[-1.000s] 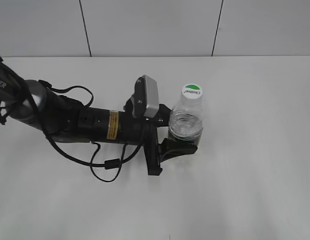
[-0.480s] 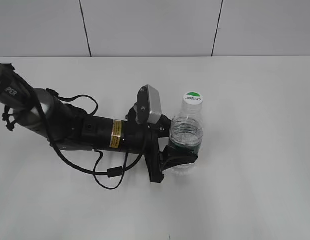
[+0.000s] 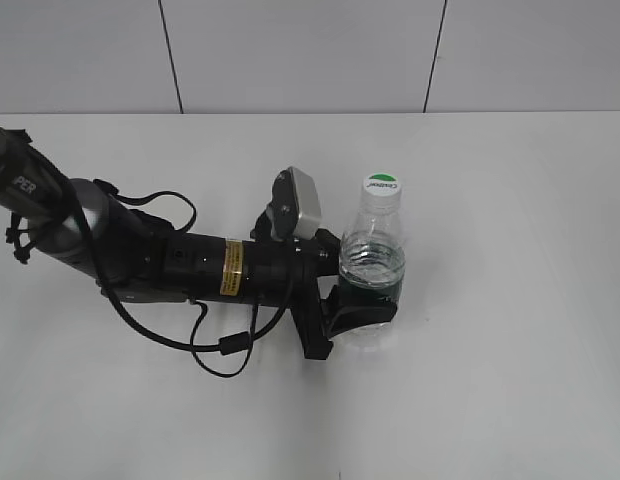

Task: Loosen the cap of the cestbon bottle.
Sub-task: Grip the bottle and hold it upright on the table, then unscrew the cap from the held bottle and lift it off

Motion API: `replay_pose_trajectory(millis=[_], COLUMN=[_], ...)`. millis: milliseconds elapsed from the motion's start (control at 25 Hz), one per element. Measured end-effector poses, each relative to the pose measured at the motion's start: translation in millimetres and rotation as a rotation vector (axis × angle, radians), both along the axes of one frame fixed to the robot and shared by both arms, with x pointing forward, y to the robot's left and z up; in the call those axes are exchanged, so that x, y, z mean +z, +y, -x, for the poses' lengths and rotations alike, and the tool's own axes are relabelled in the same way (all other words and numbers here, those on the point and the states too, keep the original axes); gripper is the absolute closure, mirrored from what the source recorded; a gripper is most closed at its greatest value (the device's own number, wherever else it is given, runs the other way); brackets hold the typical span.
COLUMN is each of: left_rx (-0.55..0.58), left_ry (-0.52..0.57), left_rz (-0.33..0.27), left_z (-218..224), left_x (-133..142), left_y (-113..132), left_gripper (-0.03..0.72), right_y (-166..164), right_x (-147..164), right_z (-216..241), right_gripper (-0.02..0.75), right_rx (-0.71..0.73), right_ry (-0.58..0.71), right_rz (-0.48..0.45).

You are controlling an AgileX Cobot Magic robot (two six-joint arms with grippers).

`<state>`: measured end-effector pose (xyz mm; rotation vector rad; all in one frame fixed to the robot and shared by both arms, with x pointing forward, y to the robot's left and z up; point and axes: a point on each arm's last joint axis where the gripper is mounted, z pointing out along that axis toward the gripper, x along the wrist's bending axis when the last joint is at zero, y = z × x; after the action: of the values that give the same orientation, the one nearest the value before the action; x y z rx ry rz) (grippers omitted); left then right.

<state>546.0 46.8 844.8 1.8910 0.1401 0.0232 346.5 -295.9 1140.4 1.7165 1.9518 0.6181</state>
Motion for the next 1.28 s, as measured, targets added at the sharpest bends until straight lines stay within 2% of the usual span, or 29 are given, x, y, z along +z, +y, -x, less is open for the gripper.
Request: replay_pose_trajectory(millis=[80,200,360,480,800,1080,1280], left_rx=[0.001,0.007,0.015,0.015,0.009,0.008,0.008], left_ry=[0.004,0.023,0.041,0.043,0.041,0.042,0.041], left_rz=[0.002,0.004,0.007,0.007,0.002,0.002,0.001], left_z=[0,0,0,0,0,1,1], left_x=[0,0,0,0,0,0,0], left_y=[0,0,0,0,0,0,0], left_gripper=[0.276,0.276,0.276,0.276,0.276,0.276,0.276], right_y=[2,9,17,25,79,126,147], right_x=[5,4,2,-1,-8,-20,-26], right_z=[-19,-52,-75,-90,-126,-151,-166], right_gripper=[0.15,0.153,0.23,0.286,0.302,0.305,0.305], right_rx=[0.037,0.077,0.129,0.192,0.39,0.484,0.471], right_ry=[0.033,0.105,0.151,0.181,0.264,0.327,0.362], right_rz=[-0.006,-0.066,-0.132,-0.119,-0.104,-0.066,-0.109])
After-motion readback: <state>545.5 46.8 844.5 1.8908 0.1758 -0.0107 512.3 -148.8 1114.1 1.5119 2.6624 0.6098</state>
